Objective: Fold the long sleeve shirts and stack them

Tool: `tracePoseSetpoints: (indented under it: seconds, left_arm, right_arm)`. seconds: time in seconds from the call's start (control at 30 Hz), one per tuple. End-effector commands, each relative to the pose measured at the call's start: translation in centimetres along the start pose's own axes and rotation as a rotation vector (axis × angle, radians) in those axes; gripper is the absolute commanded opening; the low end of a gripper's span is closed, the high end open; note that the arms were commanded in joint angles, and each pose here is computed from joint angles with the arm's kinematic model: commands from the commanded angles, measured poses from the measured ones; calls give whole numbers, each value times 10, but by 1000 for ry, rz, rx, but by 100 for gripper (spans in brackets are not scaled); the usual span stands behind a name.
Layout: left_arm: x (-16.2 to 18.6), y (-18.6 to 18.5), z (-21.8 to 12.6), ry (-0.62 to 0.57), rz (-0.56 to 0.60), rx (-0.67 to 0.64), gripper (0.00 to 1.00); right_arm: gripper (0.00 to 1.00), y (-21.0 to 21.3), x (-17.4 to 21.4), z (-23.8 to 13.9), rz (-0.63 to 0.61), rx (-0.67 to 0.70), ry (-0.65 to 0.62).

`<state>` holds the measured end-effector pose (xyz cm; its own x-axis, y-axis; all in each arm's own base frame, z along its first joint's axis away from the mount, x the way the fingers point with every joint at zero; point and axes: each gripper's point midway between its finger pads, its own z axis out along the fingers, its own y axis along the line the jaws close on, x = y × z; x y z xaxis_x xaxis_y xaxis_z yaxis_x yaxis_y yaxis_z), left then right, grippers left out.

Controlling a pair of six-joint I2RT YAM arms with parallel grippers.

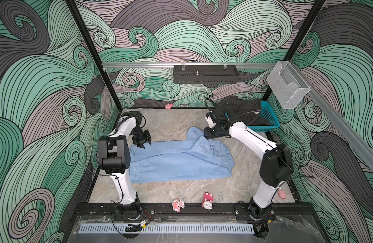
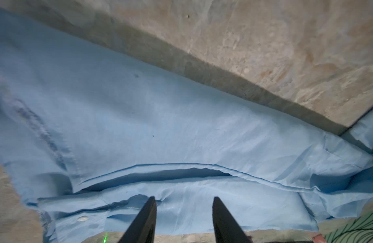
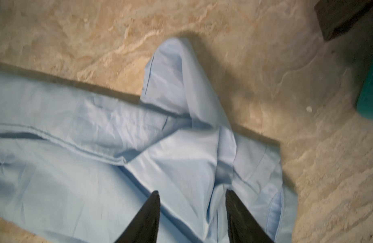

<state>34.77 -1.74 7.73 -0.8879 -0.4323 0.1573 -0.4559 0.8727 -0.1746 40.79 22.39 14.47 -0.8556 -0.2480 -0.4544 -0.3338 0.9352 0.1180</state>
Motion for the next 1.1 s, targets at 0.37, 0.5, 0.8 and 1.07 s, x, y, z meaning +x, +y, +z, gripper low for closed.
tracePoseSetpoints:
  seconds: [0.37,0.5,0.8,1.07]
  left_arm:
    - [9,6,42,149,-62,6,48]
    - [6,6,43,150,-61,5,47]
    - [7,10,48,169,-70,-7,46]
    - [10,12,58,201,-75,-10,46]
  right_arm:
    - [61,-5,-36,110,-63,33,182]
    - [50,-3,-39,121,-70,19,192]
    - [0,4,-108,15,-179,89,-71]
    - [0,21,-96,-36,-259,136,-140]
